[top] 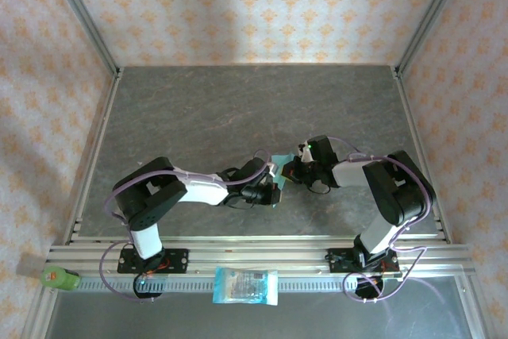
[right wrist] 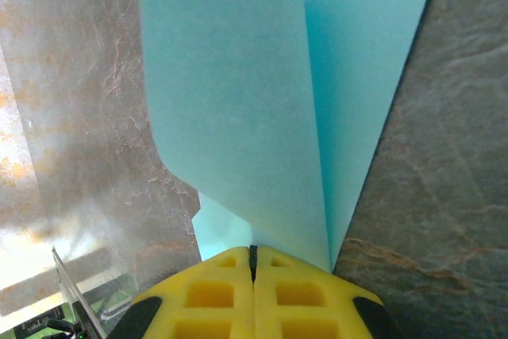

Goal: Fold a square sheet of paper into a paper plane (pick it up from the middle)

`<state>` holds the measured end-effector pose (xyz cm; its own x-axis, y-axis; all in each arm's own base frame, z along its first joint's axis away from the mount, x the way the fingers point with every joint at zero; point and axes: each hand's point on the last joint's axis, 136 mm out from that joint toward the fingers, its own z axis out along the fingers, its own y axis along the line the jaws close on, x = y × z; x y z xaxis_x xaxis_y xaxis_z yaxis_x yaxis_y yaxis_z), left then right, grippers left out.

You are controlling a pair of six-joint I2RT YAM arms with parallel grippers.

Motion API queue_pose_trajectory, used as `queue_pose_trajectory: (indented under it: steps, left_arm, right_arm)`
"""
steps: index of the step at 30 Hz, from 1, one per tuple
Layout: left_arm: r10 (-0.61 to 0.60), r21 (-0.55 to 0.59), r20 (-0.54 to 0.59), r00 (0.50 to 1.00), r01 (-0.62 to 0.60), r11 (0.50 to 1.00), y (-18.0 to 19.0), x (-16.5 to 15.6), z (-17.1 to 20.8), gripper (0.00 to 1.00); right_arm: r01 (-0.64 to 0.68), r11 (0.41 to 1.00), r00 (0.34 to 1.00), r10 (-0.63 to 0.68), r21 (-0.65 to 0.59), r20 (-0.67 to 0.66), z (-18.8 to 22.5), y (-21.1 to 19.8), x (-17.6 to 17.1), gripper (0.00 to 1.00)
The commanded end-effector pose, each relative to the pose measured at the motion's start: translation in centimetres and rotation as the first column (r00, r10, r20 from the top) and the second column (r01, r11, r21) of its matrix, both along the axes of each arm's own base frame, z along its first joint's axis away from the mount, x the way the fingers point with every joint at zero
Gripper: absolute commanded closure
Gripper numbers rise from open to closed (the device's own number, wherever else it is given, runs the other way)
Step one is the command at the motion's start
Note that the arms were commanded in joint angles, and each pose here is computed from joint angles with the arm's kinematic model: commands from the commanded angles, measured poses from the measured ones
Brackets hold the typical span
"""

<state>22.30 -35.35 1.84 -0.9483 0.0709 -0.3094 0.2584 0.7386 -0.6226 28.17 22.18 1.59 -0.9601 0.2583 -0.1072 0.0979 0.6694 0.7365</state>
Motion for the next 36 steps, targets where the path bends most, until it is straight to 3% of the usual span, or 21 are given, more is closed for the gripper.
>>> queue_pose_trajectory:
  steps: [1, 11, 23, 29, 36]
  left_arm:
    - [-0.047, 0.155, -0.120, 0.992, 0.066, 0.986, 3.4, -4.2, -3.4, 0.92]
    - [-0.105, 0.229, -0.122, 0.987, 0.131, 0.965, 4.8, -6.0, -3.9, 0.93]
    - [-0.117, 0.205, -0.085, 0.989, 0.132, 0.970, 5.4, -6.5, -2.3, 0.95]
    - [-0.031, 0.036, 0.071, 0.997, 0.029, 0.999, 3.3, -2.9, 3.5, 0.96]
    - [0.081, -0.151, 0.095, 0.992, -0.066, 0.986, 0.8, 2.7, 6.7, 0.95]
  right_arm:
    - [0.088, 0.954, 0.991, -0.113, -0.285, -0.072, -5.8, -4.8, -1.3, 1.00]
    - [0.089, 0.954, 0.991, -0.114, -0.285, -0.074, -5.8, -4.8, -1.3, 1.00]
    - [0.090, 0.955, 0.991, -0.115, -0.282, -0.073, -5.7, -4.7, -1.3, 1.00]
    - [0.099, 0.961, 0.989, -0.123, -0.257, -0.078, -5.5, -4.4, -1.4, 1.00]
    - [0.109, 0.968, 0.988, -0.130, -0.227, -0.079, -4.9, -3.8, -1.4, 1.00]
